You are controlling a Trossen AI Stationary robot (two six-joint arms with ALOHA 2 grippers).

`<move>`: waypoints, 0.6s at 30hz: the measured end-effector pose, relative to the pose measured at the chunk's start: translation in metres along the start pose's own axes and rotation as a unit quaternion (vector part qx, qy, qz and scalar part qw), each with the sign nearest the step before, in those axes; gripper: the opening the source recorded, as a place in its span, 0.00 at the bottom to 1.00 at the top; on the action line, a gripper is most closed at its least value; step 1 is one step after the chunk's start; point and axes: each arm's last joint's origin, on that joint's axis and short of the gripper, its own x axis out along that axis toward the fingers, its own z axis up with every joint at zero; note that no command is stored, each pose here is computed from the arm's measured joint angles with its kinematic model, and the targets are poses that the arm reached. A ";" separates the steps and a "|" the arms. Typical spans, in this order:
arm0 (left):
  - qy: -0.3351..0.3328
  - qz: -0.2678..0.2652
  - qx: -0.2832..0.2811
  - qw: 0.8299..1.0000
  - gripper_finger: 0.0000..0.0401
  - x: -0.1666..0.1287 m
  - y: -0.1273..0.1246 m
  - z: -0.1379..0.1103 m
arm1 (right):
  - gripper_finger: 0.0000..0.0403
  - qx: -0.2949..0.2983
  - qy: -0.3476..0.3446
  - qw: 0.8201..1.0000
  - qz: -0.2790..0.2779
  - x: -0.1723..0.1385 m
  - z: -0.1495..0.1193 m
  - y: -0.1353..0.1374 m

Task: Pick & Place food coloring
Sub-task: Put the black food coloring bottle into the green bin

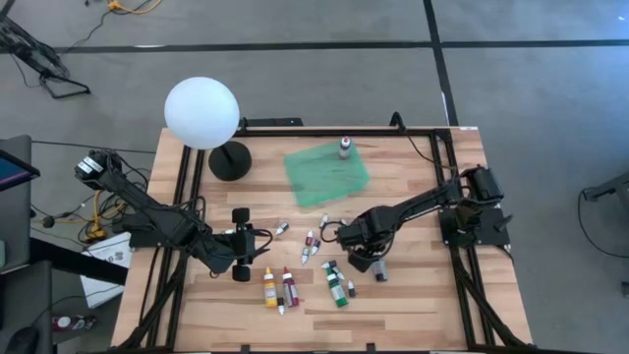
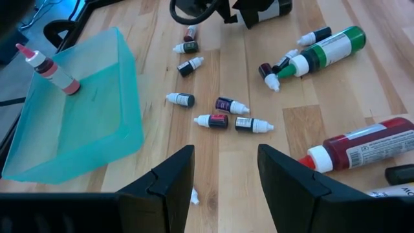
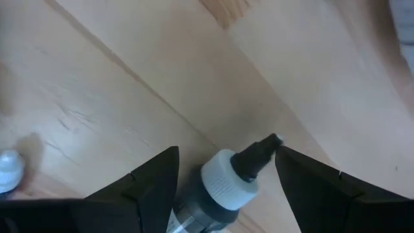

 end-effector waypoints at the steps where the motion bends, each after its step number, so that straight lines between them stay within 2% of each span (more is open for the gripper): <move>1: 0.000 0.000 0.000 1.000 0.41 0.000 0.000 0.000 | 0.62 0.005 0.003 1.000 -0.005 0.000 -0.001 0.000; 9: 0.000 0.000 0.000 1.000 0.41 0.000 0.000 0.000 | 0.61 0.024 0.008 1.000 -0.019 0.002 -0.011 0.004; 18: 0.000 0.000 0.000 1.000 0.41 0.000 0.000 0.000 | 0.48 0.008 0.001 1.000 -0.011 0.004 -0.021 0.014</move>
